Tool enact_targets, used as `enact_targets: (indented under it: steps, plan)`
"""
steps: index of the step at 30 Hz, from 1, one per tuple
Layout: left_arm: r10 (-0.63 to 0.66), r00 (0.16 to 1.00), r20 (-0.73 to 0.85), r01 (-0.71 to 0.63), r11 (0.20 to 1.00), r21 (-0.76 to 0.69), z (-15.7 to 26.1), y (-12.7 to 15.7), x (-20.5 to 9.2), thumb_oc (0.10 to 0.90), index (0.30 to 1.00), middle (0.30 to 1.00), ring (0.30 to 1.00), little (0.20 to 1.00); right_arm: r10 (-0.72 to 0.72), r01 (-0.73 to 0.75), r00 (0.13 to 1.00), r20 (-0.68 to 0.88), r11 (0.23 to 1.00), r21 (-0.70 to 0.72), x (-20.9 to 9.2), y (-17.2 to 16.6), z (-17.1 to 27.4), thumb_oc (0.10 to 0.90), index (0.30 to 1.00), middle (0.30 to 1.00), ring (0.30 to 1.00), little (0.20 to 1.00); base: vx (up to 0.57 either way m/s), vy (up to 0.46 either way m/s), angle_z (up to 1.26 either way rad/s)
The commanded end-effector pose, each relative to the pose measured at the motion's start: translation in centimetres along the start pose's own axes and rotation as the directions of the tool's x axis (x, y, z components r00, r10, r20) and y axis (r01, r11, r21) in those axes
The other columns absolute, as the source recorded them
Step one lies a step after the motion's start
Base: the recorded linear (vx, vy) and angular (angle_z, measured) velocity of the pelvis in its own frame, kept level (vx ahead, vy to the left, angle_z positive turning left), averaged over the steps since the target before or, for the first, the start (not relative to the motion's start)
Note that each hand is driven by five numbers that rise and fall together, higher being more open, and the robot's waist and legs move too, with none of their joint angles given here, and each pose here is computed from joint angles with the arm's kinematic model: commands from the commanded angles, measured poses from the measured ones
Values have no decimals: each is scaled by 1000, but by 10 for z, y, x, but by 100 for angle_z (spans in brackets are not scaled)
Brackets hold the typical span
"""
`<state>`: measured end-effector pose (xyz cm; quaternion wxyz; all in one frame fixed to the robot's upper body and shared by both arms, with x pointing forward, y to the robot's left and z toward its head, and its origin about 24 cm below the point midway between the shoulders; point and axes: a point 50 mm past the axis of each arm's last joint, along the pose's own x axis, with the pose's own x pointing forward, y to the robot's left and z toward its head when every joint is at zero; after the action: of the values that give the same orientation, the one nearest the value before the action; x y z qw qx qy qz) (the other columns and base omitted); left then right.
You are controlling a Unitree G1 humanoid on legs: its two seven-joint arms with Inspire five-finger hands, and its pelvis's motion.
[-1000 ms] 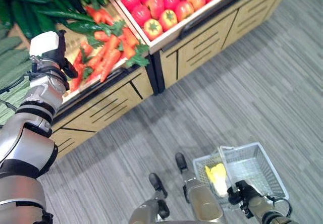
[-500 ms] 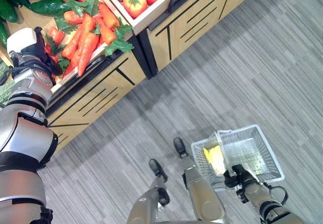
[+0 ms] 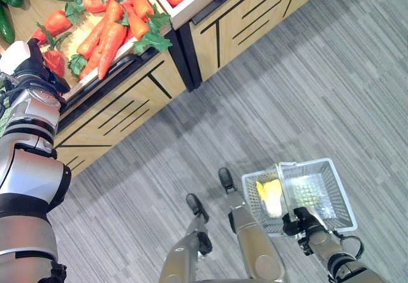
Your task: Get the vegetables into the basket
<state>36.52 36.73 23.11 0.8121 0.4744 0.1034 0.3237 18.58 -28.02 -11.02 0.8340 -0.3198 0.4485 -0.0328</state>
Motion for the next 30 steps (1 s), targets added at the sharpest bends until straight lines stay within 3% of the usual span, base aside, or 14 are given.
enact_targets:
  steps: [1,2,20,30]
  plan:
    - [16,998,-60,-19,998,-57,-10,9,2,571,539,539,539,539,102,-104,987,-126,994,-15,-12,31,-39,400,300,300,300,300,0,0,0]
    - [15,998,-59,-19,998,-60,-10,9,2,400,300,300,300,300,103,-106,987,-125,994,-13,-12,32,-39,400,300,300,300,300,0,0,0]
    - [9,999,-38,-11,998,-56,-8,3,1,400,300,300,300,300,113,-114,987,-114,993,-2,-12,33,-38,400,300,300,300,300,-1,-1,0]
    - [88,994,67,-81,992,-101,17,15,1,400,300,300,300,300,121,-123,985,-123,992,-7,-14,36,-43,400,300,300,300,300,0,0,0]
